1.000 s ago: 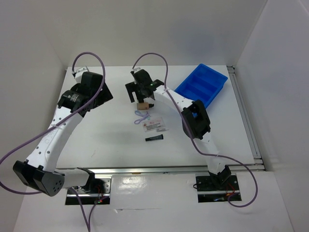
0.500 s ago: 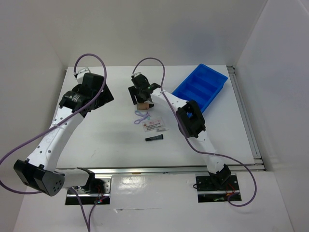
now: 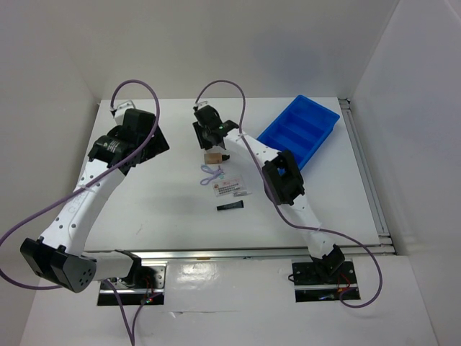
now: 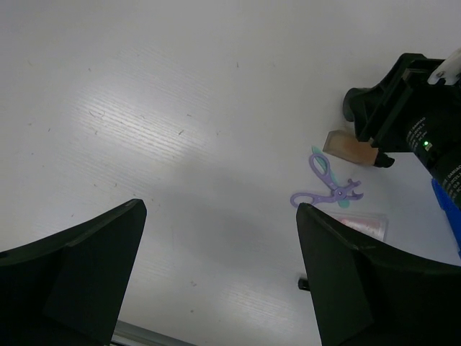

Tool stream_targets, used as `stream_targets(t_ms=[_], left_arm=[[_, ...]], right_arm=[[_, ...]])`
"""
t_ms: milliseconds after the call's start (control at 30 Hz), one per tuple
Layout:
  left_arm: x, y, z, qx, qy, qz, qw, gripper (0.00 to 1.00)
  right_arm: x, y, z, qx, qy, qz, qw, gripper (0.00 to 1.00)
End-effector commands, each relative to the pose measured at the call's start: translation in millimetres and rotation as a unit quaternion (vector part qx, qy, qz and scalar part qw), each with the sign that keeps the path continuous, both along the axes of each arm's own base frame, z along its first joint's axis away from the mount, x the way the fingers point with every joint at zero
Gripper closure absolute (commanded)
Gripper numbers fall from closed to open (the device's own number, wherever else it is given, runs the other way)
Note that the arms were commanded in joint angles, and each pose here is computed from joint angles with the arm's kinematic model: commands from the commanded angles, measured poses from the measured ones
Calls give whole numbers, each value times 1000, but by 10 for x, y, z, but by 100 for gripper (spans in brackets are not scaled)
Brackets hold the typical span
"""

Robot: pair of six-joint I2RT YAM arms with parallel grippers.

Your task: Organize the makeup

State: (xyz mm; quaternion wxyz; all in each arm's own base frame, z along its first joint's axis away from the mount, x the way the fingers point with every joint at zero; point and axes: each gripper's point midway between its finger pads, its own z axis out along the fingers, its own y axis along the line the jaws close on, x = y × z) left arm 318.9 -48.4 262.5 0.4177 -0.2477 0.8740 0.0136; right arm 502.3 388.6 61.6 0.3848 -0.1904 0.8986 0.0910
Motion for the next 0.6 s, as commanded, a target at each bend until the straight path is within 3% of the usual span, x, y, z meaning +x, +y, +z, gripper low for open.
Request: stream_targets(t_ms=[0, 100, 233, 433, 567], left_arm=[[-2, 61, 60, 8, -12, 6, 1000, 0], [-11, 64, 81, 8, -12, 6, 1000, 0], [-8, 53, 110, 11, -13, -4, 1000, 0], [30, -32, 137, -6, -26, -22, 999, 0], [64, -117, 125, -19, -40, -44, 998, 0]], right_arm=[[184, 189, 695, 49, -74, 2, 996, 82], [263, 78, 1354, 90, -122, -15, 988, 82], [376, -309, 1868, 133, -139, -53, 980, 82], [536, -1460, 2161, 165, -125, -149, 967, 82], [589, -2241, 2086, 160, -114, -217, 956, 82]])
